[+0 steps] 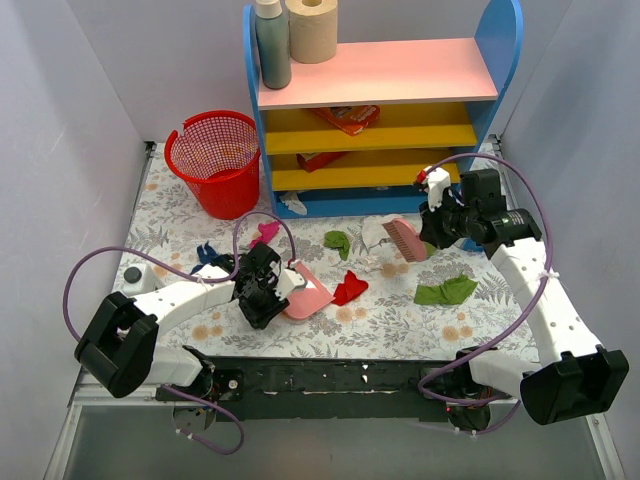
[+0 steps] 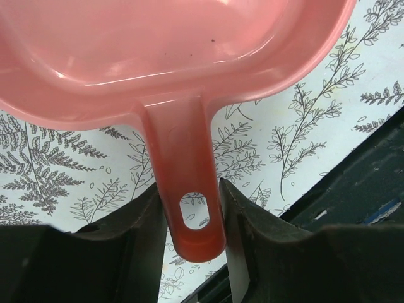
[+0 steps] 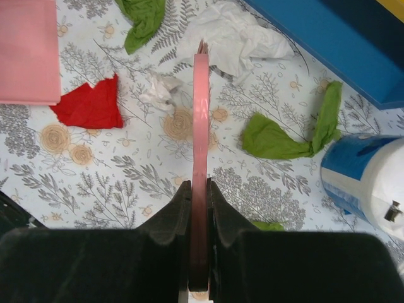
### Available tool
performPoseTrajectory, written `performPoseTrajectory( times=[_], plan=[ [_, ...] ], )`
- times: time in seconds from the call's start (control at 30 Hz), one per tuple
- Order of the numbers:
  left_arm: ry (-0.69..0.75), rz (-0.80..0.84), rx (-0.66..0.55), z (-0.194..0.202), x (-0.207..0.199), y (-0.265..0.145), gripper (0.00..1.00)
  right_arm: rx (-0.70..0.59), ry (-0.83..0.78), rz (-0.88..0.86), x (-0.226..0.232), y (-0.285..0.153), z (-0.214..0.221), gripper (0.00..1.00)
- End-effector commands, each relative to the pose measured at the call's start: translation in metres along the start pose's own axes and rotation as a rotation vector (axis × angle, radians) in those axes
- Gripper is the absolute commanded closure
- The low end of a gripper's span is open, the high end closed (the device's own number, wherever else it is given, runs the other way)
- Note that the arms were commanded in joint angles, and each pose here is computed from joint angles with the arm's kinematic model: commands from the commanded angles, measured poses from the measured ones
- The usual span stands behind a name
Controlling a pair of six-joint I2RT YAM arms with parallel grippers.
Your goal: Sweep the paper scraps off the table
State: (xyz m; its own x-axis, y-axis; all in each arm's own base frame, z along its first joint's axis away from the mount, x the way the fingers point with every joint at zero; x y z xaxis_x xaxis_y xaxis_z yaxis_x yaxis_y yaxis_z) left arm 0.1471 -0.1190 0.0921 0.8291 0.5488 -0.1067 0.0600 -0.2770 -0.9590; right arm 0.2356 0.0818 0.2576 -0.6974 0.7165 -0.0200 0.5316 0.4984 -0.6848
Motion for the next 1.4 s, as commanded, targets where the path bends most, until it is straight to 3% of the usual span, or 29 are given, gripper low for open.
performPoseTrajectory(
  times=[0.0, 0.1, 0.23, 0.43, 0.63, 0.83, 1.03, 1.13, 1.37],
  plan=[
    [0.024, 0.001, -0.055, -0.009, 0.001, 0.000, 0.64, 0.058, -0.052, 0.099, -0.008, -0.021, -0.002, 0.99],
    [0.020, 0.010, -0.068, -0.012, -0.001, -0.002, 0.54, 0.090, -0.073, 0.123, -0.009, -0.026, 0.004, 0.99],
    [0.021, 0.015, -0.080, -0.015, -0.001, -0.002, 0.55, 0.092, -0.060, 0.116, -0.005, -0.027, 0.009, 0.99],
    [0.028, 0.021, -0.077, -0.019, 0.001, 0.000, 0.64, 0.107, -0.059, 0.146, -0.008, -0.028, 0.010, 0.99],
    [0.037, 0.030, -0.064, -0.020, 0.000, -0.004, 0.83, 0.240, -0.112, 0.299, -0.022, -0.049, 0.020, 0.99],
    [0.057, 0.040, -0.016, -0.006, -0.006, -0.020, 1.00, 0.364, -0.127, 0.348, -0.018, -0.072, 0.040, 0.99],
    [0.130, 0.024, 0.024, 0.005, -0.007, -0.040, 1.00, 0.508, -0.106, 0.389, -0.015, -0.077, 0.068, 0.99],
    [0.183, 0.015, 0.057, 0.008, -0.003, -0.043, 1.00, 0.567, -0.085, 0.336, -0.009, -0.065, 0.087, 0.99],
    [0.233, -0.027, 0.086, 0.000, 0.008, -0.037, 1.00, 0.474, 0.034, 0.043, 0.010, -0.021, 0.079, 0.99]
  ],
)
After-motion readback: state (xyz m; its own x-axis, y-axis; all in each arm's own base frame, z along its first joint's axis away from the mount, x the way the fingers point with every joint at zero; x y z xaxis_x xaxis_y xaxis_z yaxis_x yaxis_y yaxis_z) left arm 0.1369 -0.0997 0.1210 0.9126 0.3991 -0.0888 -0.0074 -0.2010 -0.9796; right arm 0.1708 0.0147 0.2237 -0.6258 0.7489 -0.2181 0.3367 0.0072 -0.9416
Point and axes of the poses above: each gripper's point midway between its finger pads, its own y axis out along the fingers, its own x axis along the line the jaws close on, z = x × y, the point moved 7 cm from there along -y, back along the fingers, and after that the axes turned 3 degrees about -y, right-handed, at the moved point
